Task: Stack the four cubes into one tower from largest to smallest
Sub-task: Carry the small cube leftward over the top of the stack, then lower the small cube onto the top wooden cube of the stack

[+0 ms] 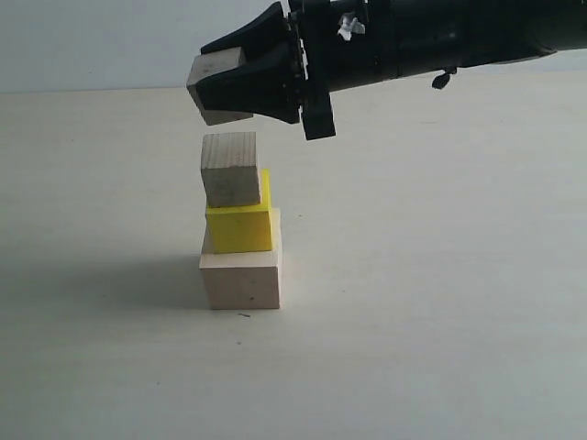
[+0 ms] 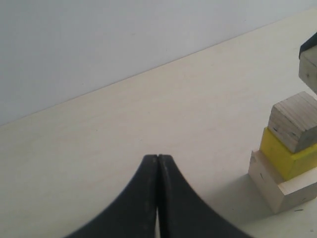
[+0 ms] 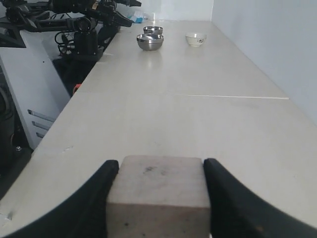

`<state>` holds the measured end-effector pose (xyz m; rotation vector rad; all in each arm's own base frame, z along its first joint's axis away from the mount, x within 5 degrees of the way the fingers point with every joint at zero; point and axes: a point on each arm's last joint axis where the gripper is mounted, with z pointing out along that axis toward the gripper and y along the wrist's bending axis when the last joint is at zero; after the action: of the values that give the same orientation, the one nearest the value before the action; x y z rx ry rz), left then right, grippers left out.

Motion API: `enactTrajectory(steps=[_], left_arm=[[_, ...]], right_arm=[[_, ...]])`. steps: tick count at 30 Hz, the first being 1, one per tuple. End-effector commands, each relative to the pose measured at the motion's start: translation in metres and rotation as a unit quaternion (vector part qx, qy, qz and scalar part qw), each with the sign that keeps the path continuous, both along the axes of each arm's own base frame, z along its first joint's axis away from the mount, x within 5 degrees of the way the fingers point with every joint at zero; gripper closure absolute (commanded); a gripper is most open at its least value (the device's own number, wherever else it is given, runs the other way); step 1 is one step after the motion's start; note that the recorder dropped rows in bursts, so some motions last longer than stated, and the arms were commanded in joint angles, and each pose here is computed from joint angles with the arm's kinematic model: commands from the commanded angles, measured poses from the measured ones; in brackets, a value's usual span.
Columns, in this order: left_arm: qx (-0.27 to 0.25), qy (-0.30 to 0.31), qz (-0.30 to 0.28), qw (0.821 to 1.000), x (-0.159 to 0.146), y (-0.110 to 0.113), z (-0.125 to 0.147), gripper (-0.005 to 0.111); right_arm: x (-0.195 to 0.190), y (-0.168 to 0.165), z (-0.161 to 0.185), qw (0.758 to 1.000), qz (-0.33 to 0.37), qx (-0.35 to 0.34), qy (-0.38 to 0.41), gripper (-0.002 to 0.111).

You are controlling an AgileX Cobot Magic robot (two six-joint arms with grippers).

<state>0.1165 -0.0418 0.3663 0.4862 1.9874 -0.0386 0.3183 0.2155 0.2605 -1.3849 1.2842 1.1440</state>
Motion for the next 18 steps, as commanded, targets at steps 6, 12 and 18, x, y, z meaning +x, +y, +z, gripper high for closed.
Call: enactTrajectory(steps=[6,12,18], left_arm=[[-0.008,-0.001,-0.003,1.000,-0.002,-0.001,0.000,0.107],[-0.009,0.000,-0.003,1.000,-0.002,-0.001,0.000,0.107],[-0.008,-0.001,-0.003,1.000,-0.002,-0.001,0.000,0.107]], right_arm=[[0.004,0.002,-0.011,1.000,0.018,-0.019,-0.004,0.108],[0.009,0.004,-0.014,1.000,0.001,0.004,0.013,0.108],[0.008,0.004,-0.015,1.000,0.005,-0.003,0.011,0.108]])
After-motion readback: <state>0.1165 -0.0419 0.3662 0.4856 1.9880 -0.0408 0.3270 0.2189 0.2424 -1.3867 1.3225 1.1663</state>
